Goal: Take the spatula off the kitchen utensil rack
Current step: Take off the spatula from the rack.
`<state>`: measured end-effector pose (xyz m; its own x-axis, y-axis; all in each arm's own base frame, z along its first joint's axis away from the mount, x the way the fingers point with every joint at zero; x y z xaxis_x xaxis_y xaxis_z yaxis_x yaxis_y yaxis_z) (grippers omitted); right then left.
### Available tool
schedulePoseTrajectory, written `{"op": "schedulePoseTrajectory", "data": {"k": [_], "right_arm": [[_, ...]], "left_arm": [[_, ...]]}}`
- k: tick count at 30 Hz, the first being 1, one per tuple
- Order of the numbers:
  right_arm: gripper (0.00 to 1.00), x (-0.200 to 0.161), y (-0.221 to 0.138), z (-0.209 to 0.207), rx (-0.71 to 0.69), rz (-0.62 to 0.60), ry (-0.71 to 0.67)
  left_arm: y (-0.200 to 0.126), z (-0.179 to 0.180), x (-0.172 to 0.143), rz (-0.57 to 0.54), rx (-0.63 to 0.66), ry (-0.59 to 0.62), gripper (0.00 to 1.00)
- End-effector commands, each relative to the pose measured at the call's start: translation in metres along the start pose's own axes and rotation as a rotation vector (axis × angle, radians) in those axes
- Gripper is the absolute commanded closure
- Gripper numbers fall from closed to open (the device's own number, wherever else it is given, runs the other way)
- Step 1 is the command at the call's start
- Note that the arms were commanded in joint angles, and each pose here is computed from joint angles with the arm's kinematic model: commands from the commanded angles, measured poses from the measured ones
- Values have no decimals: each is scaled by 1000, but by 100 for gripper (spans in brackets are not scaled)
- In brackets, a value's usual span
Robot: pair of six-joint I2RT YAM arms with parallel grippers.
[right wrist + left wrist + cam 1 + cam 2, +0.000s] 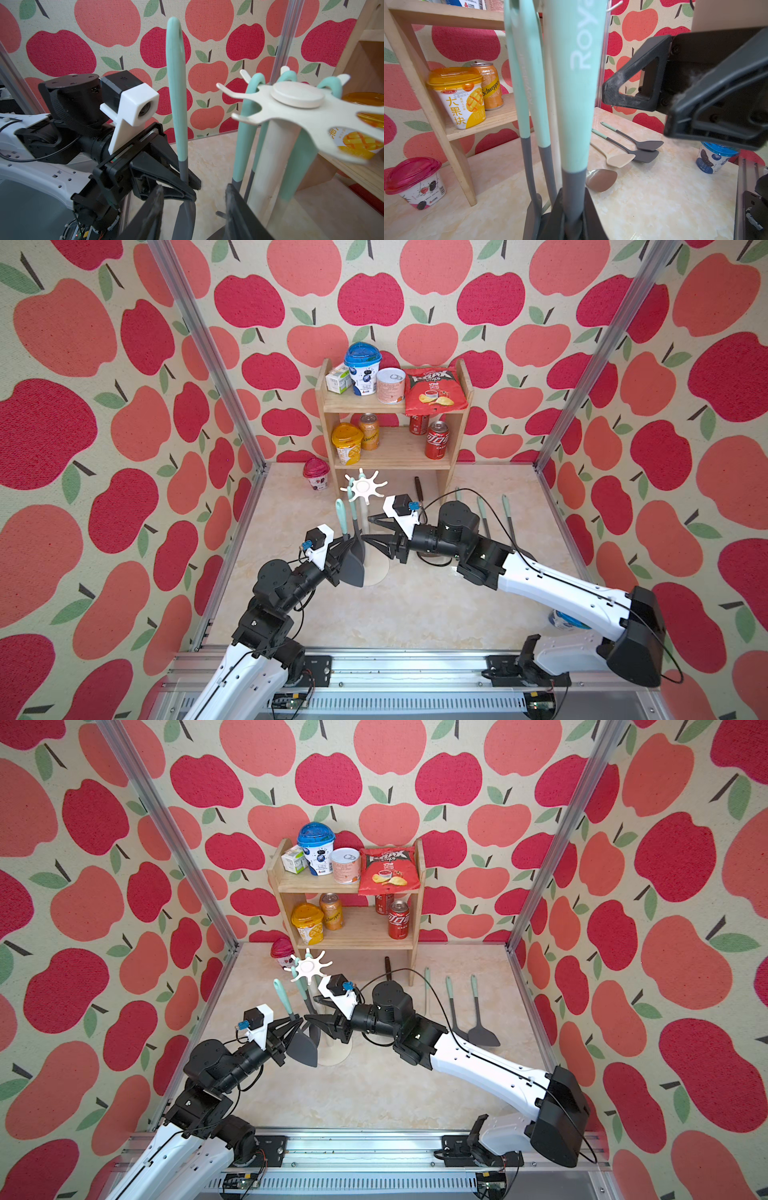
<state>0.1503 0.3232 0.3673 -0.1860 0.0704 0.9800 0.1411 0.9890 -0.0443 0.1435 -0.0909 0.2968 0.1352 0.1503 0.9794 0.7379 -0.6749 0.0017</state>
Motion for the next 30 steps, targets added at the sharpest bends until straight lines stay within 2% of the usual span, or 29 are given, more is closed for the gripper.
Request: {"op": "schedulePoseTrajectory", "data": {"k": [1,18,30], "right_arm": [[51,17,3,5,21,-31,-49],[56,23,17,12,67,-51,-66],[58,27,20,16,46,-51,-94]], "left_arm": [[-6,-4,12,-30,-1,-15,100],[-18,-19,18,-80,-128,-16,100],[-3,-29,20,-75,-198,-11,100]]}}
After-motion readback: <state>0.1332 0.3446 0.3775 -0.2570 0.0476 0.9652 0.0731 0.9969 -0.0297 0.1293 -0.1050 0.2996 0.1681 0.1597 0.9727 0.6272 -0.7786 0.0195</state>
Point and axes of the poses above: each gripper's point midway between its finger pads, its own y axis out along the fingers, its own z axis along the line the jaws close on, x = y × z, the point moved 10 cm from there along -y, back along the fingers, and after that the axes turned 11 degrees about -y, right-handed, at the moved point
